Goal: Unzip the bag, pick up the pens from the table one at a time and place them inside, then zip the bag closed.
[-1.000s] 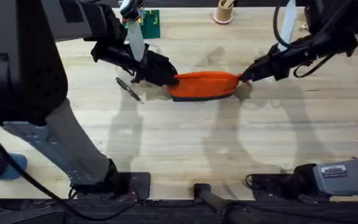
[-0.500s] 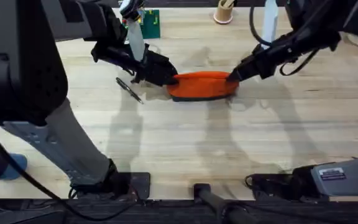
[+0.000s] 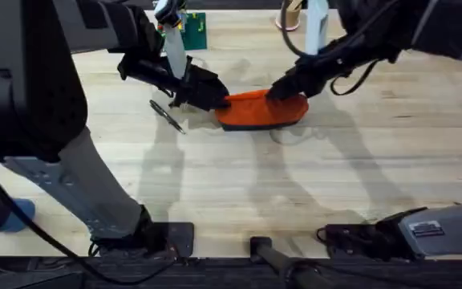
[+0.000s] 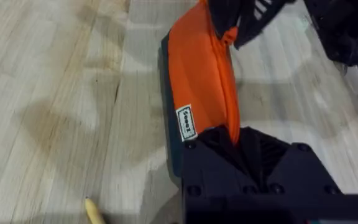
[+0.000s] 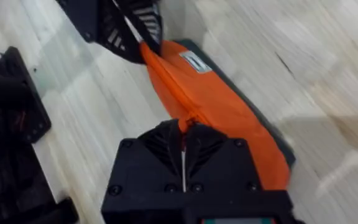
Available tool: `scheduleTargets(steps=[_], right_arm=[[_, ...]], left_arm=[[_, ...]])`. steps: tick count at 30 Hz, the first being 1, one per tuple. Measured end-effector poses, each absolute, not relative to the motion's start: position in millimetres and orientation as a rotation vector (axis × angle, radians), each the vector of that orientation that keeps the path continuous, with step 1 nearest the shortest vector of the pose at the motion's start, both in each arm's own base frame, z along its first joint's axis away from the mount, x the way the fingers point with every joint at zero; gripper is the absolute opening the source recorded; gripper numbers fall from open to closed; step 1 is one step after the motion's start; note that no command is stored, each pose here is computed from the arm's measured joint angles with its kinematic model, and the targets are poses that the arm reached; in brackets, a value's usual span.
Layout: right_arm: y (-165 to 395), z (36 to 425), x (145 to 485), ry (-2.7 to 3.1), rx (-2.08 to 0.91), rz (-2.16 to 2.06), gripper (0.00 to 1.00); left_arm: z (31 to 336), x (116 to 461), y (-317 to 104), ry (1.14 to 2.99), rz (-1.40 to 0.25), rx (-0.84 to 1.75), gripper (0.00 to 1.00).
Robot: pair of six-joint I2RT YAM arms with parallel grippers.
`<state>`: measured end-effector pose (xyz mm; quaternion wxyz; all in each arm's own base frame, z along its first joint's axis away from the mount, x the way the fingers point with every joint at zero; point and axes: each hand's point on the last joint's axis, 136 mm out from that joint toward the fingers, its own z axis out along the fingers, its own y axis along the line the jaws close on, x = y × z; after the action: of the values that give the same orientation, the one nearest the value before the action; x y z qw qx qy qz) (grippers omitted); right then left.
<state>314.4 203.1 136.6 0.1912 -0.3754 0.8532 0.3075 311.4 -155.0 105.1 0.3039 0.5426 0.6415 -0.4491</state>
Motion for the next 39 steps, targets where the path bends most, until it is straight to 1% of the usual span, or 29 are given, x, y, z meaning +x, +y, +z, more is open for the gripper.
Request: scheduleTargets(steps=[8,20,39], right_arm=[[241,145,312,2.334,-1.076,0.89,0.029],[267,146,307,2.332,-1.063,0.905,0.029],[278,144,302,2.353,-1.049,0.929,0.029]], left_arm=[[105,312,-155,1.7,-1.189,1.437,0.042],[105,311,-155,1.701,-1.192,1.437,0.042],[105,311,-155,1.703,-1.193,1.436,0.042]])
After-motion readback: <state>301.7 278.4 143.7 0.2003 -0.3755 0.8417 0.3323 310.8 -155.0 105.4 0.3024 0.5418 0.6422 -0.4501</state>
